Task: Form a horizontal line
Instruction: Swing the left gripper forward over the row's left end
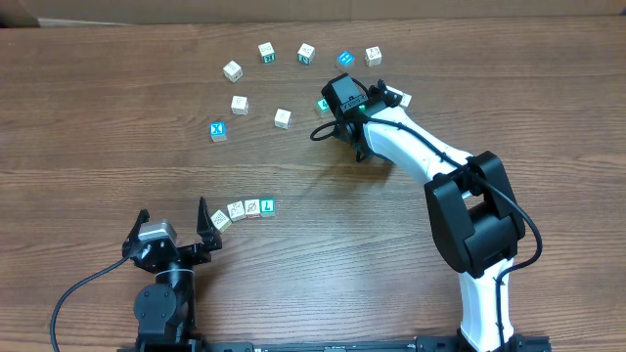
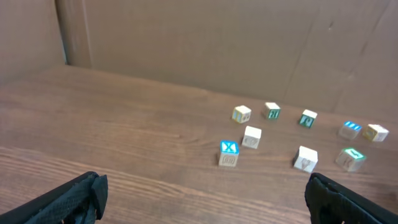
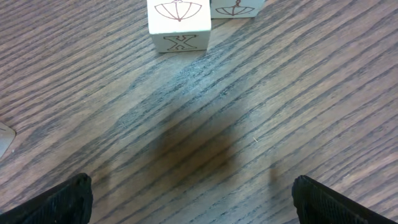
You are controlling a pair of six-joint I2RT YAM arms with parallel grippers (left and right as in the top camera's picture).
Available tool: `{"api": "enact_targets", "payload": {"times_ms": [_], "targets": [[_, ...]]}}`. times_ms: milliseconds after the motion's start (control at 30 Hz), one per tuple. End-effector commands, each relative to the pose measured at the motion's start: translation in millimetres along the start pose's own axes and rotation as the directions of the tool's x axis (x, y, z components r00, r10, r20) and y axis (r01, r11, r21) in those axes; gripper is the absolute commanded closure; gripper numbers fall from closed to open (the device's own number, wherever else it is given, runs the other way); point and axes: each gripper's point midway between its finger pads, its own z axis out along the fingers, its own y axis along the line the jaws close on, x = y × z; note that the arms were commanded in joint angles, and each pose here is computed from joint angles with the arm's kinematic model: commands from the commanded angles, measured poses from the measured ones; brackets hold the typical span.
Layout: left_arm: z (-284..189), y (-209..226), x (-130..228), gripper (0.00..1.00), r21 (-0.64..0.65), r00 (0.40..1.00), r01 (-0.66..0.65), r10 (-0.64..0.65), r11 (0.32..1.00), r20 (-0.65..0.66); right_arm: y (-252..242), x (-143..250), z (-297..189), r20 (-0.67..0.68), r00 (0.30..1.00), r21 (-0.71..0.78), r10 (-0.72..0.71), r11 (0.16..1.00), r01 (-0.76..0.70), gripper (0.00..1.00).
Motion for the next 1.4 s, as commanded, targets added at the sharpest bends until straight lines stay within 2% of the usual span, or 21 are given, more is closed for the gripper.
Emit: {"api": "enact_targets", "payload": {"times_ms": [0,67,133,267,400,467,600,633,700,733,767,800,867,967,1100,1200,1367], "targets": [[-1,-15,-17,0.01,0.083,0.998,0.021,-0.027,0.996,0.064,-1,-7,-9,0.024,1.000,-0.010,0.015,1.000,-0.014,0.00],[-9,-39,-47,0.00,0.207,0.986,-0.036,0.001,0.978,0.165,-1,-7,-9,0.024,1.000,-0.010,0.015,1.000,-0.014,0.00],[-17,-42,-73,0.00,0.211,0.982,-0.035,-0.005,0.977,0.186,-1,-7,-9,0.024,1.000,-0.010,0.015,1.000,-0.014,0.00],[-26,-28,-114,0.00,0.093,0.997,-0.054,0.048,0.994,0.063,-1,-7,-9,0.024,1.000,-0.010,0.015,1.000,-0.014,0.00],[-22,-34,-141,0.00,0.073,0.980,-0.081,0.093,0.994,-0.173,-1,-7,-9,0.024,1.000,-0.010,0.015,1.000,-0.014,0.00],[-18,-35,-145,0.00,0.062,0.939,-0.102,0.117,0.993,-0.323,-1,-7,-9,0.024,1.000,-0.010,0.015,1.000,-0.014,0.00],[-9,-43,-139,0.00,0.082,0.773,-0.126,0.150,0.989,-0.616,-1,-7,-9,0.024,1.000,-0.010,0.015,1.000,-0.014,0.00],[-4,-48,-136,0.00,0.098,0.724,-0.118,0.153,0.988,-0.673,-1,-7,-9,0.024,1.000,-0.010,0.015,1.000,-0.014,0.00],[2,-55,-132,0.00,0.118,0.662,-0.101,0.155,0.988,-0.733,-1,-7,-9,0.024,1.000,-0.010,0.015,1.000,-0.014,0.00],[6,-60,-127,0.12,0.134,0.621,-0.083,0.156,0.987,-0.768,-1,-7,-9,0.024,1.000,-0.010,0.015,1.000,-0.014,0.00],[10,-63,-121,0.67,0.140,0.582,-0.071,0.155,0.988,-0.798,-1,-7,-9,0.024,1.000,-0.010,0.015,1.000,-0.014,0.00],[12,-62,-114,0.95,0.124,0.548,-0.064,0.139,0.990,-0.825,-1,-7,-9,0.024,1.000,-0.010,0.015,1.000,-0.014,0.00],[12,-52,-96,0.96,0.013,0.461,-0.066,0.042,0.998,-0.886,-1,-7,-9,0.024,1.000,-0.010,0.015,1.000,-0.014,0.00],[10,-37,-68,0.96,-0.166,0.364,-0.088,-0.123,0.982,-0.923,-1,-7,-9,0.024,1.000,-0.010,0.015,1.000,-0.014,0.00],[1,-29,-24,0.96,-0.237,0.249,-0.117,-0.203,0.964,-0.947,-1,-7,-9,0.024,1.000,-0.010,0.015,1.000,-0.014,0.00],[-5,-23,8,0.96,-0.269,0.206,-0.133,-0.239,0.954,-0.949,-1,-7,-9,0.024,1.000,-0.010,0.014,1.000,-0.014,0.00],[-7,-16,47,0.96,-0.301,0.189,-0.138,-0.274,0.943,-0.943,-1,-7,-9,0.024,1.000,-0.010,0.015,1.000,-0.014,0.00]]}}
